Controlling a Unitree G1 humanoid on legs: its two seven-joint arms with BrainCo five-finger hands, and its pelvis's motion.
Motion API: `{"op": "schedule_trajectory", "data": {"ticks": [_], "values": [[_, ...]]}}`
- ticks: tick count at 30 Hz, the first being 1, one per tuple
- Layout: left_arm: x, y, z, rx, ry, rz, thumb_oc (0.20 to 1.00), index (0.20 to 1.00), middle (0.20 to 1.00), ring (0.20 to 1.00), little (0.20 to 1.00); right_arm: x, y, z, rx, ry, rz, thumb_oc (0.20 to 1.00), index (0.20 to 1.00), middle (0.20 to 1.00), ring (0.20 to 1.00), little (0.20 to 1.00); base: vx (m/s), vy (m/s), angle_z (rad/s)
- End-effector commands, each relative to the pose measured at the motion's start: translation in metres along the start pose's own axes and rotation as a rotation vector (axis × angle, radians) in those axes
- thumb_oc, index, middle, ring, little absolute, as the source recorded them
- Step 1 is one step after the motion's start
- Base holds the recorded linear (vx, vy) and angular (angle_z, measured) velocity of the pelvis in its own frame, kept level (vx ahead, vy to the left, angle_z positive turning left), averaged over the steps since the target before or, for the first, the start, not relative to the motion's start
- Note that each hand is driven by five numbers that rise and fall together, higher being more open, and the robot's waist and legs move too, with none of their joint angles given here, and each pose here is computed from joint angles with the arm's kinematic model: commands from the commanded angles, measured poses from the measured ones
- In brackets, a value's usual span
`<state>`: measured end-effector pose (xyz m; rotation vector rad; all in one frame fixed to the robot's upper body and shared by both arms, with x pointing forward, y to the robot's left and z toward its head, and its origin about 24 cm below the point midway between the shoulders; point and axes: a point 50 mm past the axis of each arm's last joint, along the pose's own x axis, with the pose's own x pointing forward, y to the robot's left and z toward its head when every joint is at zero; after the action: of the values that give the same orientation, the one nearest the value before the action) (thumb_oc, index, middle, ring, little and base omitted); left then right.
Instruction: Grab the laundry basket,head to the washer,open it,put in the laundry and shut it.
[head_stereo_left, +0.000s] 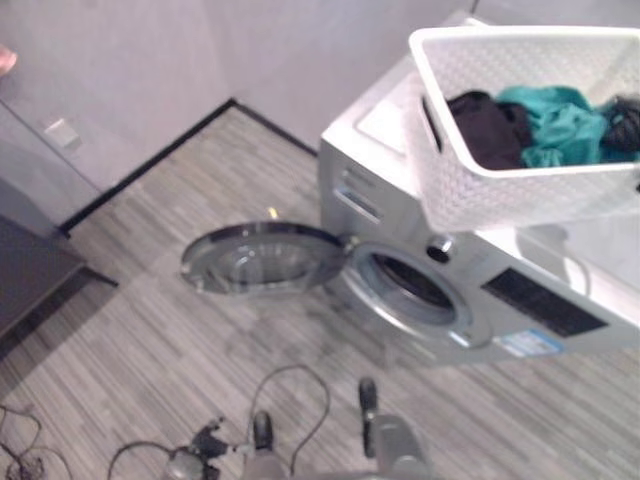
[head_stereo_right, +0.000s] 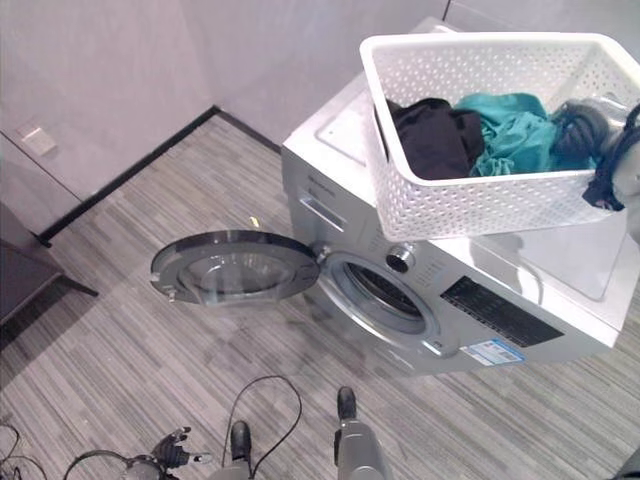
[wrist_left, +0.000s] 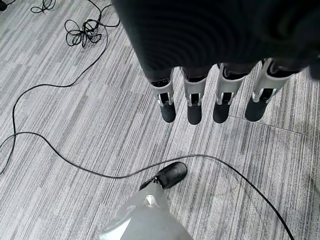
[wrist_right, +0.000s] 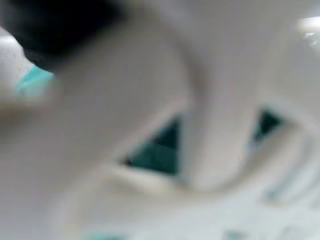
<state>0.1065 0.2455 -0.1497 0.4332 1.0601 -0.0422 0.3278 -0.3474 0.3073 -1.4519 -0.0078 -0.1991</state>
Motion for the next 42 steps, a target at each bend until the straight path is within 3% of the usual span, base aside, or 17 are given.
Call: {"op": "schedule_trajectory", "data": {"ticks": [1, 11, 21, 30, 42], "values": [[0.005, 0.022, 0.019, 0.003, -0.048, 0.077, 1.000, 1.000, 1.000, 1.000, 1.000, 0.000, -0.010, 0.007, 0.167, -0.062, -0.126, 0.200, 0.200, 0.200, 0.200, 0.200, 0.00, 0.000, 0.00], [0.004, 0.027, 0.014, 0.010, -0.027, 0.105, 1.000, 1.000, 1.000, 1.000, 1.000, -0.034, -0.102, 0.014, 0.363, -0.202, -0.546, 0.200, 0.200, 0.200, 0.200, 0.200, 0.04, 0.003, 0.04], [0.001, 0.029, -0.002, 0.008, 0.039, 0.131, 1.000, 1.000, 1.000, 1.000, 1.000, -0.052, -0.168, 0.032, 0.406, -0.252, -0.794, 0.200, 0.200, 0.200, 0.200, 0.200, 0.05, -0.002, 0.03], [0.001, 0.031, -0.003, 0.015, 0.052, 0.161, 1.000, 1.000, 1.000, 1.000, 1.000, -0.053, -0.205, 0.045, 0.532, -0.231, -0.995, 0.200, 0.200, 0.200, 0.200, 0.200, 0.01, 0.000, -0.02], [0.004, 0.031, 0.016, 0.083, -0.032, 0.173, 1.000, 1.000, 1.000, 1.000, 1.000, -0.062, -0.237, 0.045, 0.482, -0.103, -1.145, 0.200, 0.200, 0.200, 0.200, 0.200, 0.01, -0.014, 0.06]]}}
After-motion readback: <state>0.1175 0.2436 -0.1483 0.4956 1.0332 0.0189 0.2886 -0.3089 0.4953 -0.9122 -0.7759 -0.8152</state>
